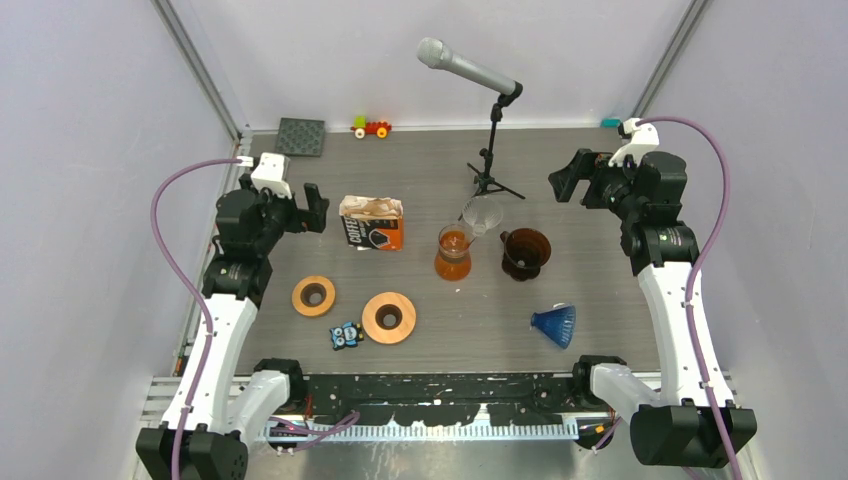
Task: Place the coffee filter in the dripper
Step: Move the coffee server to the center of the board.
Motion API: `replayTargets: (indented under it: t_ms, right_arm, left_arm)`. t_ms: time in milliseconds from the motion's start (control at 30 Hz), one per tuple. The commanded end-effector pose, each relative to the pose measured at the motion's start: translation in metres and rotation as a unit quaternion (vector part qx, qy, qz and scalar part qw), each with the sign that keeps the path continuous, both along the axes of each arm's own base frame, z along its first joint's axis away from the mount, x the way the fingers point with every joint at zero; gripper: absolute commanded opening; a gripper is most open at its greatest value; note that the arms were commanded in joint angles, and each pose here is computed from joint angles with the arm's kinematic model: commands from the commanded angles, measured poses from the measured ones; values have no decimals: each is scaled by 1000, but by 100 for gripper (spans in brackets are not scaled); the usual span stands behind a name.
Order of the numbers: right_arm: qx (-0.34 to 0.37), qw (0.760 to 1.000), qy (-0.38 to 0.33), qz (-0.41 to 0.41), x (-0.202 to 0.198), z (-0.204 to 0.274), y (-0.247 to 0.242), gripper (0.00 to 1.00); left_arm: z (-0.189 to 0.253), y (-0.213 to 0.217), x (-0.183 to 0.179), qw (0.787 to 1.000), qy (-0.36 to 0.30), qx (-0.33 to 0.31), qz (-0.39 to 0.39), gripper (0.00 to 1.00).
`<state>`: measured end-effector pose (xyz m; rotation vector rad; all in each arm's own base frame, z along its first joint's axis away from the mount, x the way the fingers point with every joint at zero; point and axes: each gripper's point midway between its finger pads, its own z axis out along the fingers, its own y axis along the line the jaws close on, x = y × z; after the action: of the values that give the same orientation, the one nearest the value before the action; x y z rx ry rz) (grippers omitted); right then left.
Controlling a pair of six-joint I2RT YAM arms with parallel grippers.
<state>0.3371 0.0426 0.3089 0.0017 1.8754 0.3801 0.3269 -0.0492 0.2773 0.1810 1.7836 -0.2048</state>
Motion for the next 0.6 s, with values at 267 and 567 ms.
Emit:
replayTargets:
  t_ms: [267,567]
  right_arm:
    - [-11,999,-35,20,-1,15,3,100]
    - [-49,987,-14,152,-21,2,34,99]
  left_arm:
    - [1,6,1,1000,1,13,4,100]
    - [6,-13,-13,996,17,37,-74,100]
